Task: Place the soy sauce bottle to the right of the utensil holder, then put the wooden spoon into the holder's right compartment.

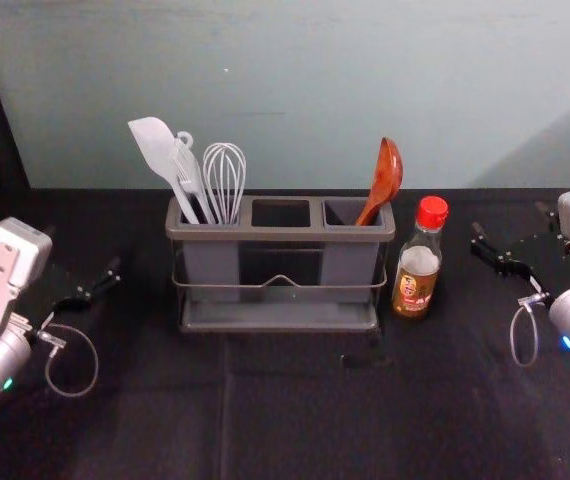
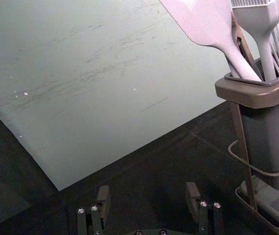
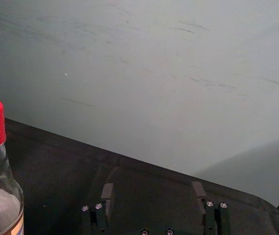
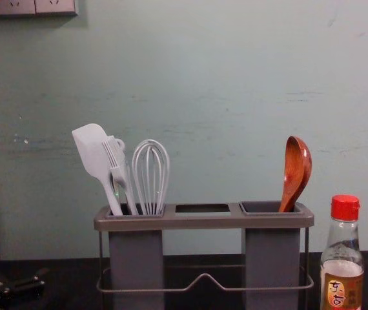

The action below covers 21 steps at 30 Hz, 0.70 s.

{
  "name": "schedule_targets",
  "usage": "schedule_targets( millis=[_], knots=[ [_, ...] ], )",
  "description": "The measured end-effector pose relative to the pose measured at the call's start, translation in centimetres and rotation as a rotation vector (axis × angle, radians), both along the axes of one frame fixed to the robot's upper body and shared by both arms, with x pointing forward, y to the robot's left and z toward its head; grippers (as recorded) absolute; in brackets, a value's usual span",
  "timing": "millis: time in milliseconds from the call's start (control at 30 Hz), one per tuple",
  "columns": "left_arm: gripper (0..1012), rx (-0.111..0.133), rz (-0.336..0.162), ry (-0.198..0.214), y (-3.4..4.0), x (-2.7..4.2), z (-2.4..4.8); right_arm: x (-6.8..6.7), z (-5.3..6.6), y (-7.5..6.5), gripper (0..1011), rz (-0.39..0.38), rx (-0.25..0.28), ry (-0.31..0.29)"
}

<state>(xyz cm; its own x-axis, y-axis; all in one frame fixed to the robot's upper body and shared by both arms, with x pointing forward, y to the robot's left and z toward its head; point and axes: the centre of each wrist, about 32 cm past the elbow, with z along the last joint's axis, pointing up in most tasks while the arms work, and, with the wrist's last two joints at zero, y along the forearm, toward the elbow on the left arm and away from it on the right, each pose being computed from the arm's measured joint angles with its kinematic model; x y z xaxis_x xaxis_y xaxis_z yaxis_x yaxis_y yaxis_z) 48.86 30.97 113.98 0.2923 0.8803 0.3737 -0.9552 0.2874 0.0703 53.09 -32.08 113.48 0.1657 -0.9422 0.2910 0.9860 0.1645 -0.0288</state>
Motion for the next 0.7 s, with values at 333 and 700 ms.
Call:
schedule_targets(
  millis=[333, 700],
  knots=[
    [1012, 0.000, 0.000, 0.000, 0.00, 0.00, 0.00, -0.01, 0.01, 0.01, 1002, 0.000, 0.000, 0.000],
    [1011, 0.000, 0.000, 0.000, 0.00, 0.00, 0.00, -0.01, 0.01, 0.01, 1003, 0.000, 0.000, 0.000]
  ],
)
